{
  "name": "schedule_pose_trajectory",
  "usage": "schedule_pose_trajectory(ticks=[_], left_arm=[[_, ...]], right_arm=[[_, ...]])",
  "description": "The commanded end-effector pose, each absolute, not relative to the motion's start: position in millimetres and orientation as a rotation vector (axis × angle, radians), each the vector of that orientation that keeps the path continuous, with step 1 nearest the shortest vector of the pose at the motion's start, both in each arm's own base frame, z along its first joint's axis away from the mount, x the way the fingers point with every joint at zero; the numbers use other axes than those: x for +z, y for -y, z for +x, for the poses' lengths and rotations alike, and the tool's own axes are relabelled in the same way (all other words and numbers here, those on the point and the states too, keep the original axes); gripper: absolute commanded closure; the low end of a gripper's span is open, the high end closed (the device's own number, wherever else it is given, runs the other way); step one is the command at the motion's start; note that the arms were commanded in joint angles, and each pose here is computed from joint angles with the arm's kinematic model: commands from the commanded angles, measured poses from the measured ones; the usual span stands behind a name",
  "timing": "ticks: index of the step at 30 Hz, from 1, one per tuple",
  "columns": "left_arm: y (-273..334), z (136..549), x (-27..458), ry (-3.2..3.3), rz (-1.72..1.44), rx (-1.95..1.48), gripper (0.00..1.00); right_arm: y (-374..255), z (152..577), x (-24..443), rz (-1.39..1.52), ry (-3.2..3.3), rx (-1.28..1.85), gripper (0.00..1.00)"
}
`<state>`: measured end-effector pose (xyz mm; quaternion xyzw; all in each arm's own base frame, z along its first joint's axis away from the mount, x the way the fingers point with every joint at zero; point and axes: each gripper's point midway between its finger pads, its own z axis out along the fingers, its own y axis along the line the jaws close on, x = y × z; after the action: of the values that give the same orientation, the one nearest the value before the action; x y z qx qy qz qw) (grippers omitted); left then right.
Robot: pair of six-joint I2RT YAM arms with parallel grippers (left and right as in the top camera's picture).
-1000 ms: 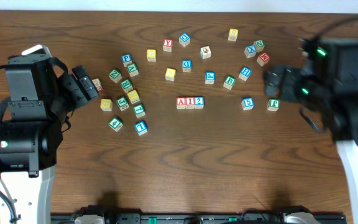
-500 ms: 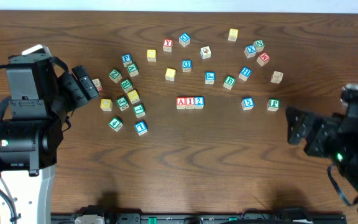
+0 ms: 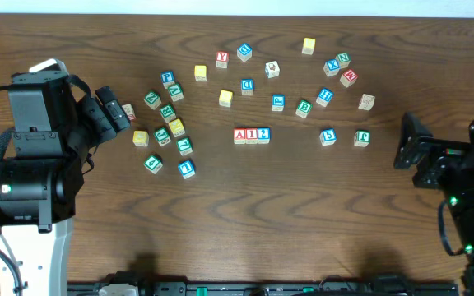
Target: Spell out AI2
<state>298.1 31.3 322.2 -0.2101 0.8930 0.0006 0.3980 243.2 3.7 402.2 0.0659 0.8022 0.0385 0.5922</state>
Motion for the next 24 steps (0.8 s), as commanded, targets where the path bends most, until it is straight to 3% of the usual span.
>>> schedule_pose_trajectory(ticks=[1,24], left_arm=[[-35.2,299.1,325.1,-2.253,-0.537,0.021,0.02],[-35.2,299.1,325.1,-2.253,-0.537,0.021,0.02]], right_arm=[[-4.7,243.4,382.6,0.059,-1.831,0.044,0.01],[-32.9,237.9,206.3,-0.054,-1.536,0.209,0.01]])
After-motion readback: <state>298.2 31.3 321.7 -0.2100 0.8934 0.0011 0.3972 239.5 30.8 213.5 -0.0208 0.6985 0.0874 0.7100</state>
